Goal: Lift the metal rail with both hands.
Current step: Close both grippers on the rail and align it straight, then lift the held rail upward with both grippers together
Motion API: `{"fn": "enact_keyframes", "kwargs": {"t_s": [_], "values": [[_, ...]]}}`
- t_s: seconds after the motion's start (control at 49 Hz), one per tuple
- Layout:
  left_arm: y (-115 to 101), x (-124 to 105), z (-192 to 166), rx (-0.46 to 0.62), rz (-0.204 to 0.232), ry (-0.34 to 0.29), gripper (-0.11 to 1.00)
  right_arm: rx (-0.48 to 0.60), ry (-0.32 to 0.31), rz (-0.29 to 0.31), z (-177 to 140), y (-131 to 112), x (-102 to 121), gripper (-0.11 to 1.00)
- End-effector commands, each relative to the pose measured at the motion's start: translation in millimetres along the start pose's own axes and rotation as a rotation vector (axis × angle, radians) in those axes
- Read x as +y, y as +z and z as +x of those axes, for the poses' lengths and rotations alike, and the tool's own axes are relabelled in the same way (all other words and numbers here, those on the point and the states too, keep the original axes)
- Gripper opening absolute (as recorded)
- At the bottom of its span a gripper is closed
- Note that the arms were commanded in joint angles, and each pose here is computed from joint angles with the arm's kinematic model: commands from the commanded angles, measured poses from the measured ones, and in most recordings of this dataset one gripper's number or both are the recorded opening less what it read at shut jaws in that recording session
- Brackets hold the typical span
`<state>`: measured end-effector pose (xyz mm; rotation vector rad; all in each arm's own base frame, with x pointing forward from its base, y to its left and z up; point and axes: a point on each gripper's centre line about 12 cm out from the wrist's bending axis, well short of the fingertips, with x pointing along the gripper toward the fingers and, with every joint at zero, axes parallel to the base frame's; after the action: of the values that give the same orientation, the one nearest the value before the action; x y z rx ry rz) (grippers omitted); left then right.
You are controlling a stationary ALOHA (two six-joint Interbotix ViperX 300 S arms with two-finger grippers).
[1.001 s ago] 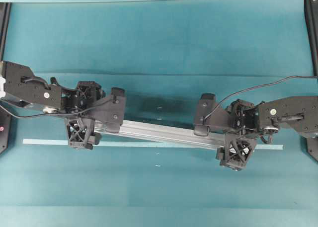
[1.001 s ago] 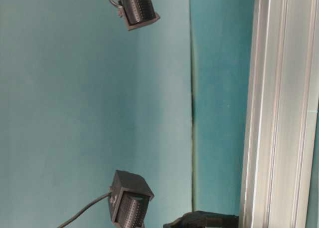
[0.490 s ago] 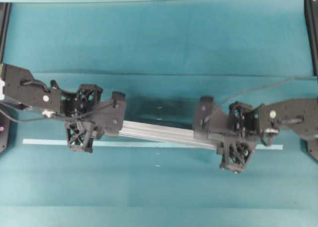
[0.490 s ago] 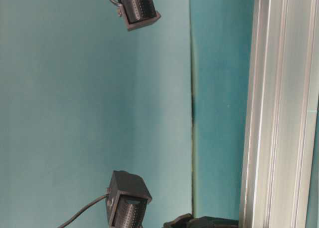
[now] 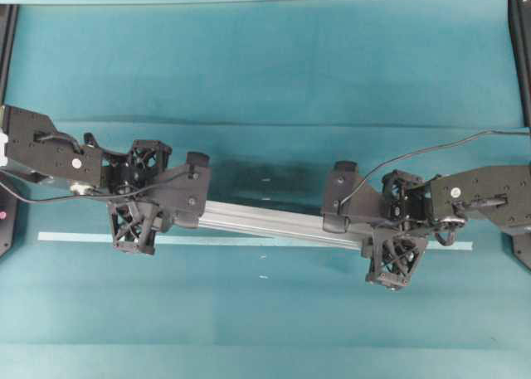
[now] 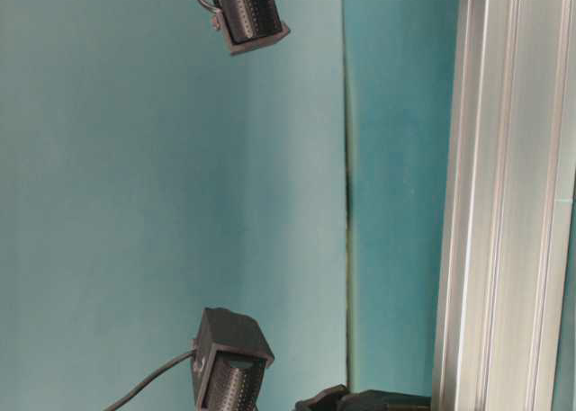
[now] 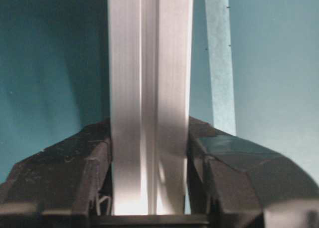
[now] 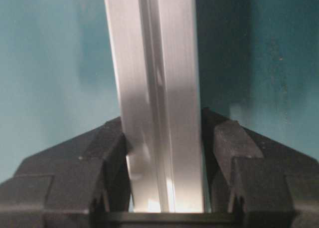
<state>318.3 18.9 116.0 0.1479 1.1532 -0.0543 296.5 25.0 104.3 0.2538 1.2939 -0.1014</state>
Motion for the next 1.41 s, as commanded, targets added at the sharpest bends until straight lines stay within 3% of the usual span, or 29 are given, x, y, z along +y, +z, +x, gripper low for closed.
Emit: {"fn": "enact_keyframes", "kwargs": {"t_s": [0.0, 0.266, 0.368, 0.674, 1.103, 1.266, 1.389], "values": [[8.4, 0.8, -6.5, -0.039, 0.001, 0.007, 0.31, -0.015, 0.006, 0.022, -0.3, 4.7, 0.8, 0.41], [22.2, 4.5, -32.3, -0.075, -0.005, 0.016, 0.31, -0.054, 0.025, 0.053, -28.5, 21.1, 4.9, 0.41], [25.6, 5.6, -47.2, -0.058, -0.006, 0.015, 0.31, -0.056, 0.03, 0.073, -48.6, 27.0, 5.7, 0.41], [43.1, 10.4, -104.3, -0.042, -0.012, 0.017, 0.31, -0.073, 0.051, 0.059, -116.0, 39.3, 13.0, 0.41], [79.8, 18.3, -192.0, -0.038, -0.024, 0.021, 0.31, 0.025, 0.039, 0.01, -202.9, 64.0, 27.5, 0.41], [90.0, 14.8, -215.8, -0.045, -0.025, 0.014, 0.31, 0.023, 0.037, -0.032, -216.1, 68.7, 27.1, 0.41], [95.5, 10.3, -229.6, -0.052, -0.065, 0.006, 0.31, 0.011, 0.036, -0.06, -220.9, 72.2, 23.0, 0.41]]}}
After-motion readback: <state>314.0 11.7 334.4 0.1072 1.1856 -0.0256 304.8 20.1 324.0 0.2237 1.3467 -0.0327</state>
